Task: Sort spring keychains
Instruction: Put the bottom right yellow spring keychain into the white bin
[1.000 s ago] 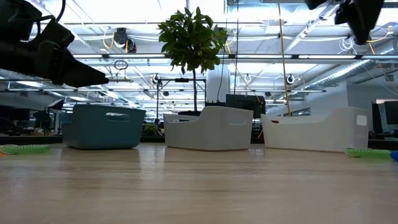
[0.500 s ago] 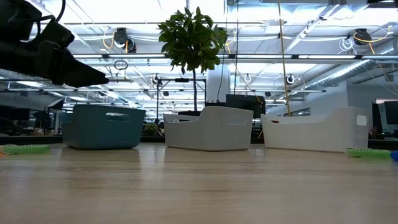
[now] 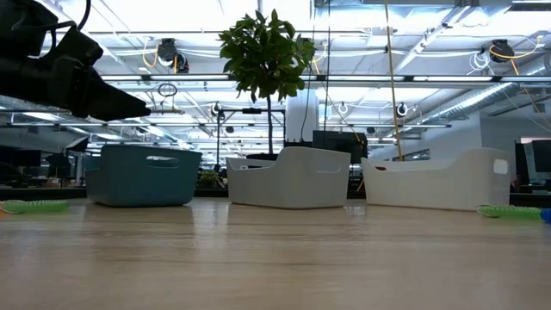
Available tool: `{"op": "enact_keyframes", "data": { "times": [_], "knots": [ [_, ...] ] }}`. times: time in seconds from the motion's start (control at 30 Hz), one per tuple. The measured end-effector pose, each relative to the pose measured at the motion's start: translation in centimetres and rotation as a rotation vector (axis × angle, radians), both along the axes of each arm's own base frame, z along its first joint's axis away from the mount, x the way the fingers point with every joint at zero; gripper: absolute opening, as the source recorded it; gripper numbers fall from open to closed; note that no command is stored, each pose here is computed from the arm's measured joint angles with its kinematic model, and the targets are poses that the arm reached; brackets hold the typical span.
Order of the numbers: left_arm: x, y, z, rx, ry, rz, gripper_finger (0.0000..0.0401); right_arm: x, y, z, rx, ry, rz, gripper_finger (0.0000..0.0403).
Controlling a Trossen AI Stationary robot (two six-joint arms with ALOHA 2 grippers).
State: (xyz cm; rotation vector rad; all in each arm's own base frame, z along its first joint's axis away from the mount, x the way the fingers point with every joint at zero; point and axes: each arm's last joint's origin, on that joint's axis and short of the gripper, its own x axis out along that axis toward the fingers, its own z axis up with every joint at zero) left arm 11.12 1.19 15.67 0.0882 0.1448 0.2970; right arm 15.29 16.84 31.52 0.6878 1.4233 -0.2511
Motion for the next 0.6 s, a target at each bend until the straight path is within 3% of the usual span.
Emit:
{"op": "enact_keyframes", "data": {
  "times": [0.27, 0.6],
  "knots": [
    [0.0, 0.0, 0.0, 0.0, 0.0, 0.0, 0.0335, -1.0, 1.8, -4.5, 0.025, -0.011, -0.006, 0.0212],
    [0.0, 0.0, 0.0, 0.0, 0.0, 0.0, 0.0335, -1.1, 1.7, -9.2, 0.029, -0.043, 0.047, 0.0212]
  ]
}}
